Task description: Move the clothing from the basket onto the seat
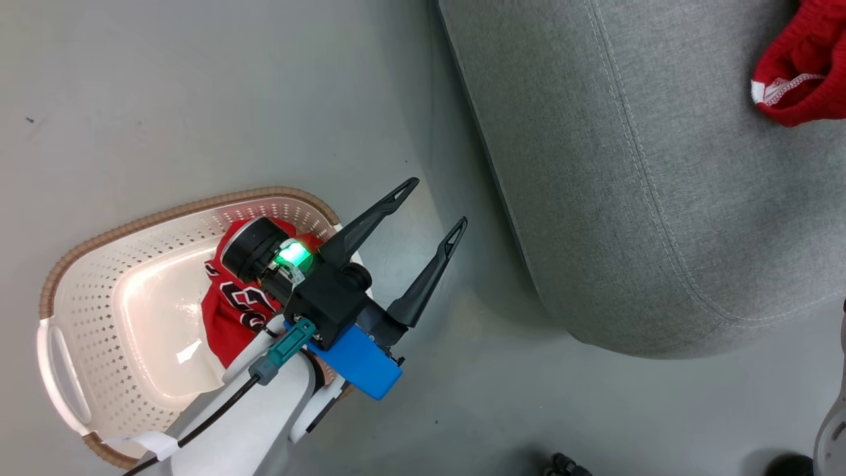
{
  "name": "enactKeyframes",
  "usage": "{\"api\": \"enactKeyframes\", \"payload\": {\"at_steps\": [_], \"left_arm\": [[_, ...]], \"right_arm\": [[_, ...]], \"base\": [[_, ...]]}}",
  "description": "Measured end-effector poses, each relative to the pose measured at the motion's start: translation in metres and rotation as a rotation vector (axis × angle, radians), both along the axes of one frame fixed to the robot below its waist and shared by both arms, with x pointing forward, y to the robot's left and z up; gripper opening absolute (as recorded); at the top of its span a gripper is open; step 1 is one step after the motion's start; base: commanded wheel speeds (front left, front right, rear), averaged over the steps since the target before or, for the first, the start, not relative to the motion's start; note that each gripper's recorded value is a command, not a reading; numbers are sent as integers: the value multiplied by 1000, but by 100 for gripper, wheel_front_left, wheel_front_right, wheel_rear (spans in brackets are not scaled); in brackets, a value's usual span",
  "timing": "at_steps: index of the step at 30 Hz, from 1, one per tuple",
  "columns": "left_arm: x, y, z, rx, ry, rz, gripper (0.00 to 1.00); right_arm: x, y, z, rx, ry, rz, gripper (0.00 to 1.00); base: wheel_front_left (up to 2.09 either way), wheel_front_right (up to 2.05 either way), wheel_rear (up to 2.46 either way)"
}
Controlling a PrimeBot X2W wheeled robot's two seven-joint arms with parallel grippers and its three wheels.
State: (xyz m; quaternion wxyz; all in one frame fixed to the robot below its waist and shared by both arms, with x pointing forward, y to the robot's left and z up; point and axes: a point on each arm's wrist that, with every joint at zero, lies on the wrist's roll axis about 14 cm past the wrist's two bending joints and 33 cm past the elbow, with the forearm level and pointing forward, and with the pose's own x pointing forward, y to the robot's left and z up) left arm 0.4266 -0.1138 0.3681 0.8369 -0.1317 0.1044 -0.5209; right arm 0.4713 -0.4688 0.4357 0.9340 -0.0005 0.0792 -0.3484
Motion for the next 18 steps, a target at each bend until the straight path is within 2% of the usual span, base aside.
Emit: {"api": "enactKeyframes", "payload": {"at_steps": [18], "left_arm": [[-5,3,35,-20,-46,46,100]], "right_arm": [[-9,16,13,-8,-6,62,100]], "base": [[0,0,0]]}}
